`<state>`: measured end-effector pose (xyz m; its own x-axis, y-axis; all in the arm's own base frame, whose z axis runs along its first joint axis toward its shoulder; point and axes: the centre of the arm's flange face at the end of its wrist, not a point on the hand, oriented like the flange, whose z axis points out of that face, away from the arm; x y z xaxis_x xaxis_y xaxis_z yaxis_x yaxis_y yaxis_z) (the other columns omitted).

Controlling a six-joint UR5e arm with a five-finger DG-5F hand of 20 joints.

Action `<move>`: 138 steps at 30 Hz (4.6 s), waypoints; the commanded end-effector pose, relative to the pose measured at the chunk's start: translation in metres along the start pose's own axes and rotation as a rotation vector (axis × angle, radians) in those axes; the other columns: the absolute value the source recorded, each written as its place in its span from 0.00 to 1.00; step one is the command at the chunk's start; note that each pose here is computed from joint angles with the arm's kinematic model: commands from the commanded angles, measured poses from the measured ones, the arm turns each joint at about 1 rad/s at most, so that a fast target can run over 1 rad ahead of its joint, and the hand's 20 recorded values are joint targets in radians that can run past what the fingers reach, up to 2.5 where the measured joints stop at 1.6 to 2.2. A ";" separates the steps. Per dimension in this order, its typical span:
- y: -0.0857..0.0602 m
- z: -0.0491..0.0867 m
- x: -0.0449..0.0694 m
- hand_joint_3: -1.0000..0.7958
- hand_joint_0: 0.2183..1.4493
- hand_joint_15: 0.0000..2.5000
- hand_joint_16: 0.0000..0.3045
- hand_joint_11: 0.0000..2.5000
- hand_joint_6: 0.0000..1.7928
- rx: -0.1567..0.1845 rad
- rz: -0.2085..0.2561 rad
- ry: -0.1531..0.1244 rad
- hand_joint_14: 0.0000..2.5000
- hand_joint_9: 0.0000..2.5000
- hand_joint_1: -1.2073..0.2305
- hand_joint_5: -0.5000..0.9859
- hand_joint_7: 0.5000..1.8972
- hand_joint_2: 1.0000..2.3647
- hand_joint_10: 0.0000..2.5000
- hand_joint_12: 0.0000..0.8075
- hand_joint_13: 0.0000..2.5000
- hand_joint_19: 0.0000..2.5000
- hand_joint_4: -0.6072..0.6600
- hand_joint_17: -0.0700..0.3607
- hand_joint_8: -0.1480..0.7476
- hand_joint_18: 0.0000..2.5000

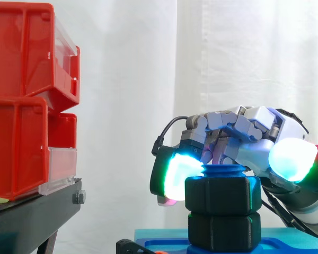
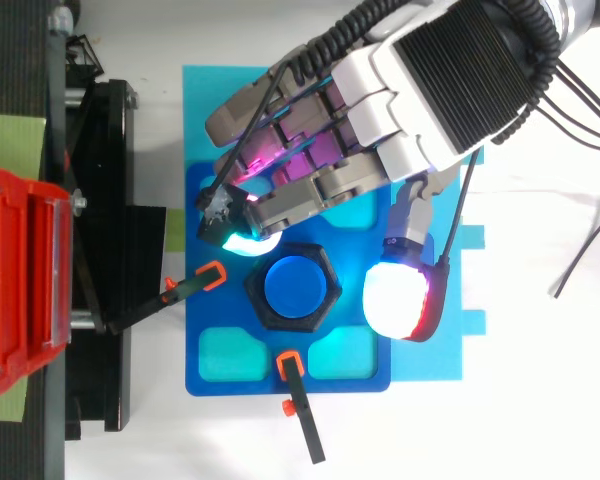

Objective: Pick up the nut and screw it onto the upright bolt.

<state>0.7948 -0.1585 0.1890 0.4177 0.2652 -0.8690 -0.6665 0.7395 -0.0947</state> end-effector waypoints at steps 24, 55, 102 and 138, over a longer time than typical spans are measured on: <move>-0.005 0.004 -0.008 0.28 0.21 0.00 0.07 0.10 0.28 -0.031 0.008 -0.008 0.00 0.61 0.72 0.34 0.58 0.00 0.00 0.21 0.41 0.09 0.62 0.28 0.47 0.33; 0.004 0.020 -0.003 0.28 0.18 0.00 0.11 0.00 0.28 -0.043 -0.021 -0.006 0.00 0.22 0.76 0.21 0.02 0.00 0.00 0.31 0.15 0.00 0.54 0.33 0.37 0.03; 0.010 0.009 0.020 0.28 0.17 0.00 0.12 0.00 0.28 0.156 0.123 0.083 0.00 0.22 0.80 0.26 0.20 0.00 0.00 0.38 0.15 0.00 0.63 0.35 0.43 0.02; 0.013 0.001 0.005 0.28 0.19 0.00 0.11 0.00 0.28 0.299 0.265 0.150 0.00 0.27 0.76 0.30 0.44 0.00 0.00 0.35 0.21 0.00 0.69 0.33 0.45 0.09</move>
<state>0.7889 -0.1460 0.1849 0.1478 0.3969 -0.9059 -0.5268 0.8068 0.2675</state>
